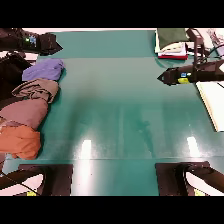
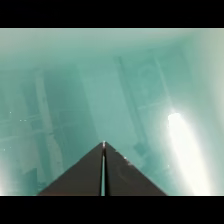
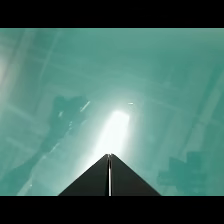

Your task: Fold the shirts.

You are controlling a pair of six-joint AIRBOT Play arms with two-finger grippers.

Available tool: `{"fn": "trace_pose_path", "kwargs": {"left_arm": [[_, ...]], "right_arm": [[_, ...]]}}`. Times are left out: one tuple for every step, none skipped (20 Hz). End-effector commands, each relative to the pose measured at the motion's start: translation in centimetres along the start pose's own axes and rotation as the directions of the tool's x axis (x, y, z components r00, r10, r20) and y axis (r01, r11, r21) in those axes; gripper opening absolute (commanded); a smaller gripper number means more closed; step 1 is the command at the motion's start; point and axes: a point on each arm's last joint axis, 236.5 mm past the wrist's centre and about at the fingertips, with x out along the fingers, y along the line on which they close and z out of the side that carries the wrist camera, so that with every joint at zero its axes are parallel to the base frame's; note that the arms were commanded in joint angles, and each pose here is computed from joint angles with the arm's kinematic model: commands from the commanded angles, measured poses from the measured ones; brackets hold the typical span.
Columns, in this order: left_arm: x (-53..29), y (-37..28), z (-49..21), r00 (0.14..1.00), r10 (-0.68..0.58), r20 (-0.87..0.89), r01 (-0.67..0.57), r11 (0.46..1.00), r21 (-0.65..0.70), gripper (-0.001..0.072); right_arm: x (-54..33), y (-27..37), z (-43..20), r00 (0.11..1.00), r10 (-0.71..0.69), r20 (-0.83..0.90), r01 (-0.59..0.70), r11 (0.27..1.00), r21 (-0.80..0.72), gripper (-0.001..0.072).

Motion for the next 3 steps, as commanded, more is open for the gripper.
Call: {"fn": "trace_pose_path", "kwargs": {"left_arm": [[-0.01, 0.04, 0.02, 1.0, 0.001, 0.001, -0.001, 1.0, 0.0, 0.0026], [-0.01, 0.04, 0.02, 1.0, 0.001, 0.001, -0.001, 1.0, 0.0, 0.0025], [-0.01, 0.04, 0.02, 1.0, 0.001, 0.001, -0.001, 1.0, 0.0, 0.0026]], "right_arm": [[0.47, 2.11, -0.25, 0.999, 0.034, -0.007, -0.035, 0.999, -0.038, 0.0017], [0.47, 2.12, -0.26, 0.999, 0.035, -0.007, -0.035, 0.999, -0.037, 0.0017], [0.47, 2.13, -0.27, 0.999, 0.035, -0.007, -0.036, 0.999, -0.037, 0.0017]]}}
